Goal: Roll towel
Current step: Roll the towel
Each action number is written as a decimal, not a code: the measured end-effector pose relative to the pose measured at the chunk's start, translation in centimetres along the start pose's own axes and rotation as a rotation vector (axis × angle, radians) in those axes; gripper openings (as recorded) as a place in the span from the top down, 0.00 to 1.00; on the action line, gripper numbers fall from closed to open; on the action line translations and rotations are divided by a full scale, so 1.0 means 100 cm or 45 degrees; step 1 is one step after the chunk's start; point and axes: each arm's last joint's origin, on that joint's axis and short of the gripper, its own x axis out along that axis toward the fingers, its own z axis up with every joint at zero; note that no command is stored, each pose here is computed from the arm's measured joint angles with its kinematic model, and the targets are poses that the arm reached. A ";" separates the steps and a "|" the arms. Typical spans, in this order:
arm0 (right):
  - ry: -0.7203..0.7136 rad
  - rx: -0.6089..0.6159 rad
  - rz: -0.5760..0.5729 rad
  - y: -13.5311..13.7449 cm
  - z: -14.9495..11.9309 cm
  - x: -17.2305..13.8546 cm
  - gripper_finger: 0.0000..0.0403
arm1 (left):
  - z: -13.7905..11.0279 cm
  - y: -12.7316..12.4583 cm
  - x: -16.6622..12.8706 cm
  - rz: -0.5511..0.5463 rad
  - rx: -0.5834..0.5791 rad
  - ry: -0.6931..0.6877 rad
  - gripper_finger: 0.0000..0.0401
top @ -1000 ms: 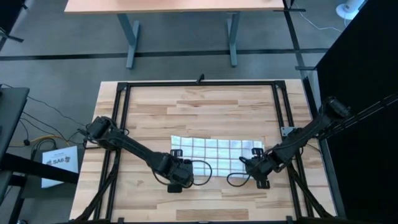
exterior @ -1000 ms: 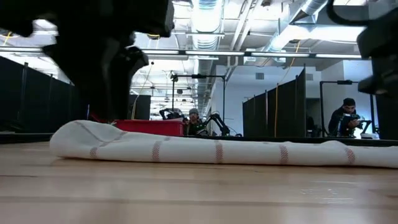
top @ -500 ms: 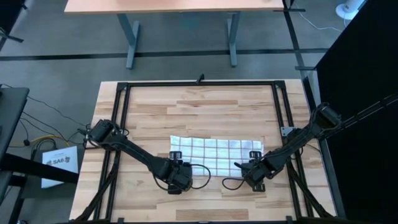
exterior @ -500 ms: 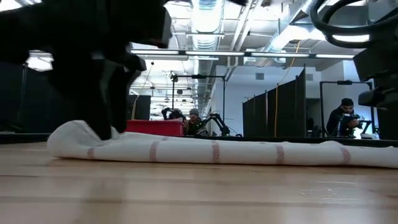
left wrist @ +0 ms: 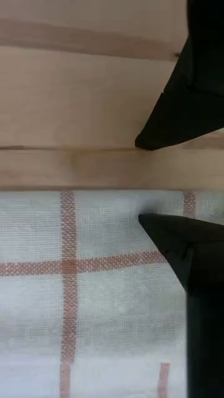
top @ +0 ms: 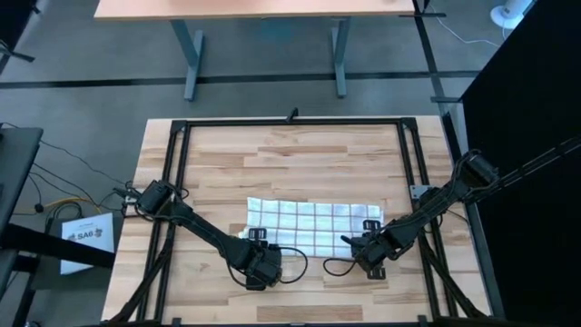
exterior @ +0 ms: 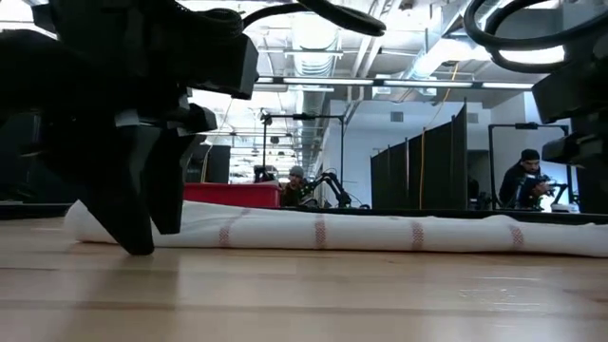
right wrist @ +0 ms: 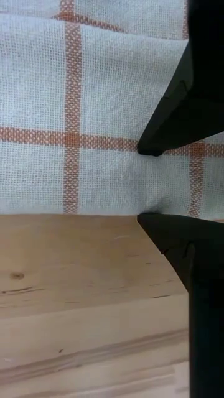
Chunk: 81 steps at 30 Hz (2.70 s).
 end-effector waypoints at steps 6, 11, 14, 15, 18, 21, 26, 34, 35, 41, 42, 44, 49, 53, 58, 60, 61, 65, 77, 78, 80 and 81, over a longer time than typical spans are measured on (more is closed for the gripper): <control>-0.001 0.003 0.001 0.000 0.000 0.000 0.60 | -0.002 -0.001 0.009 0.046 0.010 0.028 0.58; 0.003 0.041 -0.001 0.001 -0.001 0.000 0.61 | -0.004 0.000 0.013 0.120 0.003 0.042 0.58; 0.000 0.037 -0.002 0.003 -0.002 0.000 0.62 | -0.006 0.003 0.014 0.212 -0.012 0.029 0.58; -0.001 0.037 -0.002 0.003 -0.002 0.000 0.62 | -0.006 0.004 0.014 0.219 -0.013 0.025 0.58; 0.000 0.038 -0.001 0.002 -0.002 0.000 0.62 | -0.005 0.004 0.015 0.226 -0.016 0.013 0.58; 0.001 0.039 -0.002 0.002 -0.002 0.000 0.63 | -0.005 0.004 0.015 0.221 -0.018 0.009 0.60; 0.003 0.062 -0.004 0.002 -0.002 0.000 0.77 | -0.004 0.003 0.015 0.195 -0.021 0.015 0.79; 0.011 0.107 0.051 0.012 -0.008 -0.001 0.97 | -0.005 0.002 0.010 0.153 -0.046 0.045 0.99; 0.014 0.111 0.070 0.013 -0.008 -0.002 0.97 | -0.004 0.002 0.007 0.126 -0.051 0.046 0.99; -0.036 0.146 0.180 0.020 -0.008 -0.023 0.97 | 0.002 0.011 -0.019 -0.071 -0.098 0.075 1.00; -0.045 0.158 0.197 0.020 -0.008 -0.027 0.97 | 0.004 0.015 -0.025 -0.117 -0.113 0.076 1.00; -0.063 0.176 0.221 0.019 -0.008 -0.035 0.97 | 0.007 0.023 -0.032 -0.183 -0.144 0.083 1.00; -0.086 0.205 0.244 0.014 -0.011 -0.051 0.97 | 0.015 0.047 -0.042 -0.291 -0.136 0.079 1.00; -0.037 0.244 0.174 0.002 -0.012 -0.053 0.97 | 0.022 0.069 -0.042 -0.306 -0.109 0.063 1.00; -0.008 0.294 0.119 -0.013 -0.011 -0.045 0.97 | 0.028 0.101 -0.036 -0.307 -0.086 0.068 1.00; -0.003 0.312 0.104 -0.018 -0.009 -0.045 0.97 | 0.029 0.112 -0.034 -0.342 -0.069 0.088 1.00; -0.007 0.316 0.108 -0.021 -0.008 -0.046 0.97 | 0.030 0.117 -0.033 -0.362 -0.061 0.094 1.00; -0.047 0.358 0.149 -0.030 -0.005 -0.057 0.97 | 0.029 0.137 -0.035 -0.444 -0.037 0.106 1.00; -0.077 0.540 0.052 -0.091 0.001 -0.080 0.97 | 0.027 0.203 -0.029 -0.446 0.023 0.061 1.00; -0.075 0.543 0.045 -0.097 0.002 -0.080 0.97 | 0.027 0.210 -0.028 -0.441 0.025 0.056 1.00; -0.068 0.560 0.042 -0.110 0.006 -0.079 0.97 | 0.025 0.224 -0.026 -0.435 0.028 0.047 1.00; -0.057 0.571 0.044 -0.117 0.007 -0.078 0.97 | 0.023 0.232 -0.025 -0.441 0.031 0.040 1.00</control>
